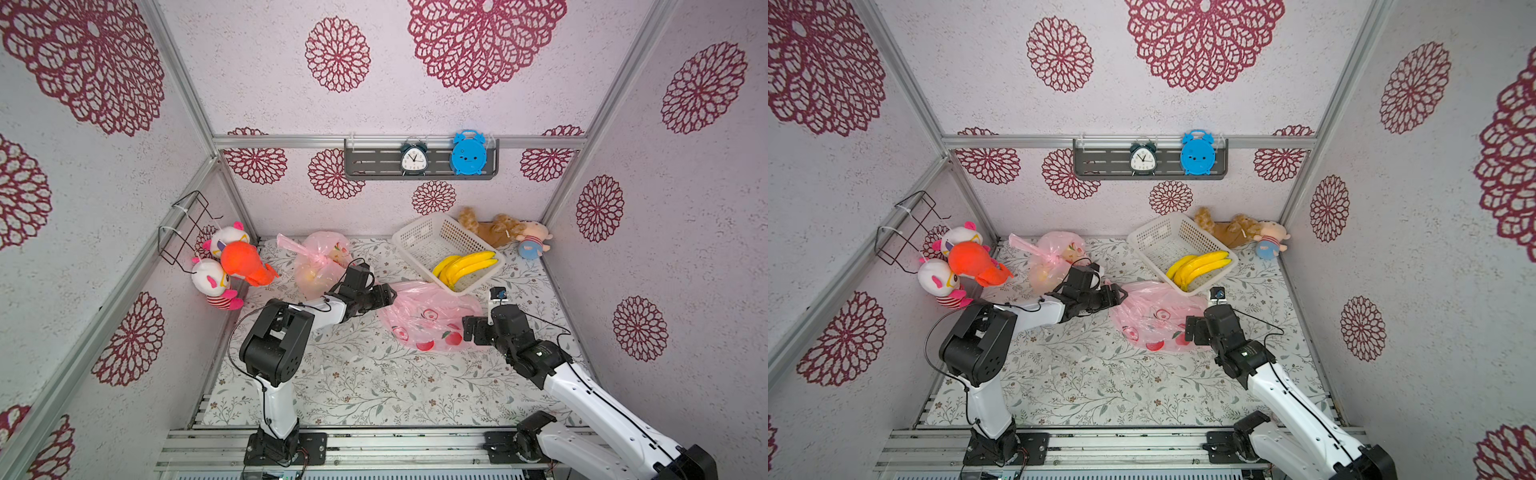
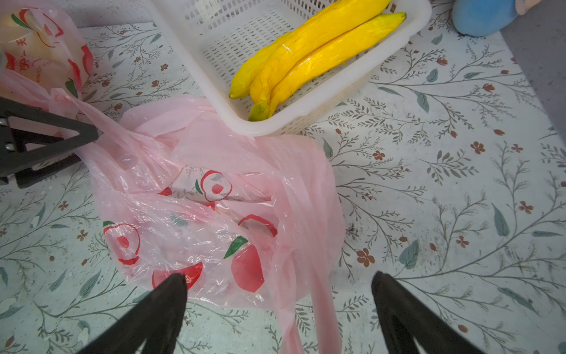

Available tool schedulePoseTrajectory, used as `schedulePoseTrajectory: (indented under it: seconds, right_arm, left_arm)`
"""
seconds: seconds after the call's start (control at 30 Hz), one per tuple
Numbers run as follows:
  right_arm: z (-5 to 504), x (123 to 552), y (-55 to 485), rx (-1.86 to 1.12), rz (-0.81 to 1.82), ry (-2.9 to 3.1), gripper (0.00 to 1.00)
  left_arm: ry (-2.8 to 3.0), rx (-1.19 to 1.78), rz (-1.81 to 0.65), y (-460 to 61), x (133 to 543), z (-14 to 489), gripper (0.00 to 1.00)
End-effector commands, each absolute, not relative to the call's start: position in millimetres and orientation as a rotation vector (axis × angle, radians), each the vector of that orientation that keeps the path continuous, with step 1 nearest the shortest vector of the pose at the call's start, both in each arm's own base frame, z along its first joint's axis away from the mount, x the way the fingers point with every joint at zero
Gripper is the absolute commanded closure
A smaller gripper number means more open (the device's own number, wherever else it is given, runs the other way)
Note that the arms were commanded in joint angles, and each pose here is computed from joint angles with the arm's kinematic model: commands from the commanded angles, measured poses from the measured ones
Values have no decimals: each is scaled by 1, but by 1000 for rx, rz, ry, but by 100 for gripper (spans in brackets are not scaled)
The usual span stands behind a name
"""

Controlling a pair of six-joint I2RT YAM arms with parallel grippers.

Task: Place the banana into a plastic bag & tie a knot
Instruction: Pick up the plastic bag at the center of the board.

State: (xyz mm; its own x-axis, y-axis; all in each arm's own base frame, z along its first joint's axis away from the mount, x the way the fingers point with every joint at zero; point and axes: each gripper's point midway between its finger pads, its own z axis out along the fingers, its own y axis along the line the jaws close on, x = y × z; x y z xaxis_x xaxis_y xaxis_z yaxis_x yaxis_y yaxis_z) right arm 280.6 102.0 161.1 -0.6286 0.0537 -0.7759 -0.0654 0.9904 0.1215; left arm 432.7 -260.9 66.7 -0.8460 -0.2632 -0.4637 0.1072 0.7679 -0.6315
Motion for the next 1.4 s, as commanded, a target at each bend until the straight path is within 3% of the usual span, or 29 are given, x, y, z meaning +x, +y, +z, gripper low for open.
schedulePoseTrajectory:
  seconds: [0.0,0.13,0.27,0.57,0.8,1.0,1.2,1.37]
  right_arm:
    - [162,281,96,12,138,2246,1]
    - [164,282,93,20,114,2261,2]
    - [170,282,94,33,118,2269,4]
    - [206,304,98,106,197,2242,8]
    - [237,360,91,188,261,2216,15]
    - [220,429,71,272,251,2279,23]
    - [203,491,46,398,252,2282,23]
    - [180,524,69,493,418,2298,16]
  left_arm:
    - [2380,-102,-965,-273,449,66,43]
    - [2391,-100,-919,-270,453,69,82]
    - [2370,-86,-802,-256,436,108,100]
    - [2417,-36,-630,-243,385,163,100]
    - [2372,-69,-646,-233,371,196,100]
    - [2352,-80,-622,-225,365,205,100]
    - [2355,-76,-645,-228,362,196,100]
    - [2350,-74,-654,-228,360,192,100]
